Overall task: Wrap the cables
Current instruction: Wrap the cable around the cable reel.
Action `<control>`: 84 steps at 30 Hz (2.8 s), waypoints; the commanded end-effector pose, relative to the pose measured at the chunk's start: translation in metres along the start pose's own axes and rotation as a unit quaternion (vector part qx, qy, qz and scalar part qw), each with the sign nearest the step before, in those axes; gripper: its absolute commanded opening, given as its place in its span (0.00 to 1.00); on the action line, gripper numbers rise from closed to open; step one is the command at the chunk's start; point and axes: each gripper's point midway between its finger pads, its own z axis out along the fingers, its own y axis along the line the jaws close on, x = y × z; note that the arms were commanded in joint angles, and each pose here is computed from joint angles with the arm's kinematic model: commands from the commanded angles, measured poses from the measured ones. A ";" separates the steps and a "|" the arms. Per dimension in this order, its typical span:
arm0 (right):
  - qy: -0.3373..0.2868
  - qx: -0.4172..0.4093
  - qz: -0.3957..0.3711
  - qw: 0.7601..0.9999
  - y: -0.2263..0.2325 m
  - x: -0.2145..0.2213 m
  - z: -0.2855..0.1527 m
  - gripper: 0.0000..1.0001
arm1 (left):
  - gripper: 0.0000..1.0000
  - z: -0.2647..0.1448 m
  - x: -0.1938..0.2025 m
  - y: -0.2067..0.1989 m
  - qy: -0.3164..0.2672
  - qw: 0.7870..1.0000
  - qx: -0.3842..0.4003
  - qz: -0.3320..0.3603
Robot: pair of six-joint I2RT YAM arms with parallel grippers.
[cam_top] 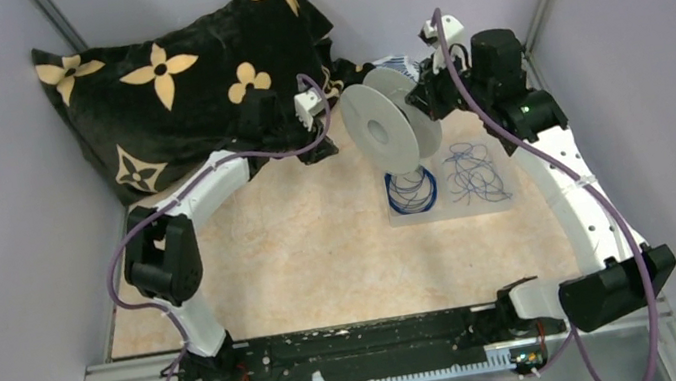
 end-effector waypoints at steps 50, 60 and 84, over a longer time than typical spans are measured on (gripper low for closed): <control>-0.147 0.038 0.000 0.988 -0.004 -0.130 -0.072 0.00 | 0.78 0.011 0.072 -0.047 -0.100 0.984 0.141 -0.038; -0.155 0.048 -0.002 0.987 -0.005 -0.139 -0.079 0.00 | 0.67 0.020 0.085 -0.065 -0.088 0.979 0.176 -0.053; -0.151 0.155 0.051 0.975 -0.065 -0.133 -0.043 0.00 | 0.00 0.006 0.110 -0.110 0.032 0.973 0.223 0.040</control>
